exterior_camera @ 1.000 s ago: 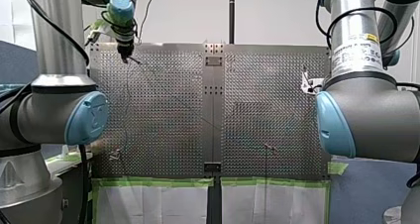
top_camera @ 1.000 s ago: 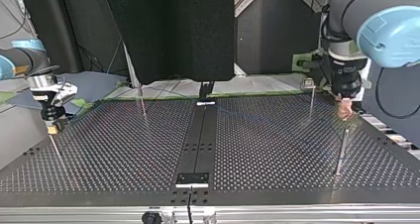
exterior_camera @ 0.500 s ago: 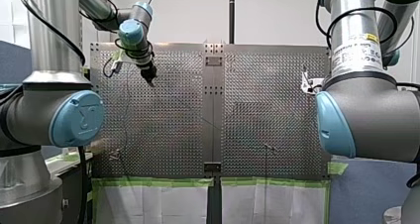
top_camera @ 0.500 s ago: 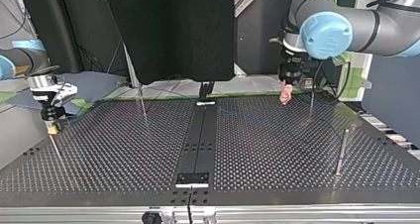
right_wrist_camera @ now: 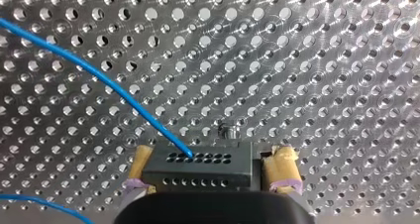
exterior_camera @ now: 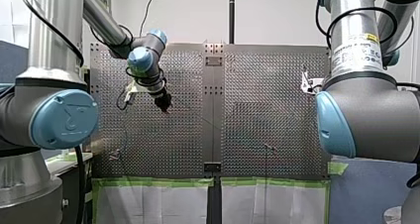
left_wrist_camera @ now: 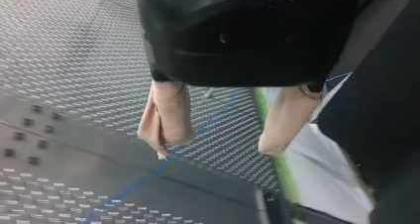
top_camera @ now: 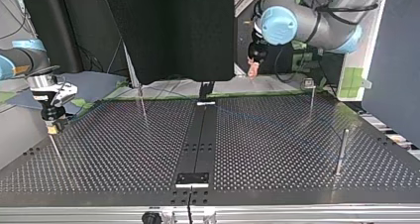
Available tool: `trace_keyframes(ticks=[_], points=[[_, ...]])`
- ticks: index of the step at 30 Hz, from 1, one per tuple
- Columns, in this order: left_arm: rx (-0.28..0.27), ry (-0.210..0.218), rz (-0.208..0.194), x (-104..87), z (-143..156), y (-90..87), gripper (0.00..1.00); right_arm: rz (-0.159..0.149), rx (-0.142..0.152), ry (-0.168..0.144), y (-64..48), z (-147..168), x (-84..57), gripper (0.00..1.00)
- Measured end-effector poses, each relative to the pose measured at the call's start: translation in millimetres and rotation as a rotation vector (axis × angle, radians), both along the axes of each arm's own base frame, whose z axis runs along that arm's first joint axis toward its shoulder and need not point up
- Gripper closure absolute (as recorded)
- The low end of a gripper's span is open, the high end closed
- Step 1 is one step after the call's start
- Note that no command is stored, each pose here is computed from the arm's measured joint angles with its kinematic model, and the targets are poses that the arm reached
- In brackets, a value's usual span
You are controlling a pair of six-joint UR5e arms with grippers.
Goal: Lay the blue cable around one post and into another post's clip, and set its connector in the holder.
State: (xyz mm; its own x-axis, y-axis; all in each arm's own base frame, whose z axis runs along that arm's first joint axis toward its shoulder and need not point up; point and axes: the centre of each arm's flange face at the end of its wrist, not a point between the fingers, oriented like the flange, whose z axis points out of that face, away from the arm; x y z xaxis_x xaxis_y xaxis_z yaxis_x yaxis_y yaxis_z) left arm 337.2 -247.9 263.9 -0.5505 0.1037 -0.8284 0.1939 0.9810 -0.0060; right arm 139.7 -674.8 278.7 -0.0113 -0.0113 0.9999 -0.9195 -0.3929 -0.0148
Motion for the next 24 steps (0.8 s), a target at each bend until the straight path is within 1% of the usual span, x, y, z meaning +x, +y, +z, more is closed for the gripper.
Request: trace_keyframes(ticks=[4, 8, 13, 17, 24], points=[[0.008, 0.037, 0.013, -14.3, -31.2, -8.4, 0.02, 0.000, 0.003, -0.006, 0.2, 0.1, 0.3, 0.02], [0.039, 0.068, 0.011, -31.2, -61.2, -15.0, 0.02, 0.000, 0.004, -0.009, 0.3, 0.7, 0.3, 0.02], [0.079, 0.102, -0.016, -54.3, -95.9, -23.2, 0.02, -0.005, 0.002, -0.012, -0.4, 2.4, -2.9, 0.02], [0.099, 0.106, -0.042, -64.3, -113.3, -32.1, 0.02, -0.009, 0.002, -0.016, -0.8, 3.8, -5.9, 0.02], [0.108, 0.103, -0.109, -78.4, -139.9, -53.7, 0.02, -0.012, -0.008, -0.018, -2.0, 9.6, -7.8, 0.02]])
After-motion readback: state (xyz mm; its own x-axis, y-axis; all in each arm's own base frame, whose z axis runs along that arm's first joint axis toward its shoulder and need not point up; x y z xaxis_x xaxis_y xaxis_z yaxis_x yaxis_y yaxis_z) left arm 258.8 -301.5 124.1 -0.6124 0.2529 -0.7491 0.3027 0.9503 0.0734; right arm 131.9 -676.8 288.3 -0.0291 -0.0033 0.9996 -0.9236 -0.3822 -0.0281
